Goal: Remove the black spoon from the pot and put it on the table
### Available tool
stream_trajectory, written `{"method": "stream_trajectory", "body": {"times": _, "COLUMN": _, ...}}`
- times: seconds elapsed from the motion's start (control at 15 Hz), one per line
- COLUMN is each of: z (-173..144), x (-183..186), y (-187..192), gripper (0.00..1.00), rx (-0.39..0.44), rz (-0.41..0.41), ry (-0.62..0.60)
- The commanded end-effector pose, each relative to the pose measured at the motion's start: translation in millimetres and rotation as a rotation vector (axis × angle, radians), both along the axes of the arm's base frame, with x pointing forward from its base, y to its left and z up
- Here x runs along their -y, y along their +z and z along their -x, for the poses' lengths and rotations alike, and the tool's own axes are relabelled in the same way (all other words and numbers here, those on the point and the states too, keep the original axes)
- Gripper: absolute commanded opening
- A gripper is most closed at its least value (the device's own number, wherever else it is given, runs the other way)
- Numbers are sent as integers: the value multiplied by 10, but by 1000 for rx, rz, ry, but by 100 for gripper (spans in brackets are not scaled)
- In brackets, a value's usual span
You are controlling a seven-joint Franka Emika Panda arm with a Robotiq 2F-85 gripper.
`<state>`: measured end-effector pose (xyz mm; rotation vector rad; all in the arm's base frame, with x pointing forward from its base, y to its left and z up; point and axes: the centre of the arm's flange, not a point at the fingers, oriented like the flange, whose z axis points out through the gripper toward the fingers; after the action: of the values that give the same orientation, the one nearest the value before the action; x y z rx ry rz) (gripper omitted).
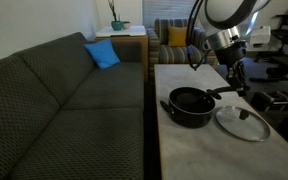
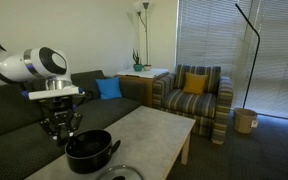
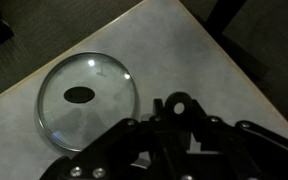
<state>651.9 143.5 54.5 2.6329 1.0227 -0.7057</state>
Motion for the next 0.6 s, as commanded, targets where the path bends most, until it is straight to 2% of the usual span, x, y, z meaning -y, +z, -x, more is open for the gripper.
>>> {"method": "stream_trajectory", "body": {"times": 0.0, "z": 401, "x": 123, "y": 295, "gripper": 7, "rx": -132, "rz": -105, "ry": 43}}
{"method": "stream_trajectory", "body": {"times": 0.27, "z": 607, "x": 152, "y": 367, "gripper": 7, "rx": -221, "rz": -156, "ry": 60}}
{"method": "stream_trajectory", "body": {"times": 0.53, "z": 684, "x": 215, "y": 259, "gripper": 7, "rx": -307, "rz": -211, "ry": 126}}
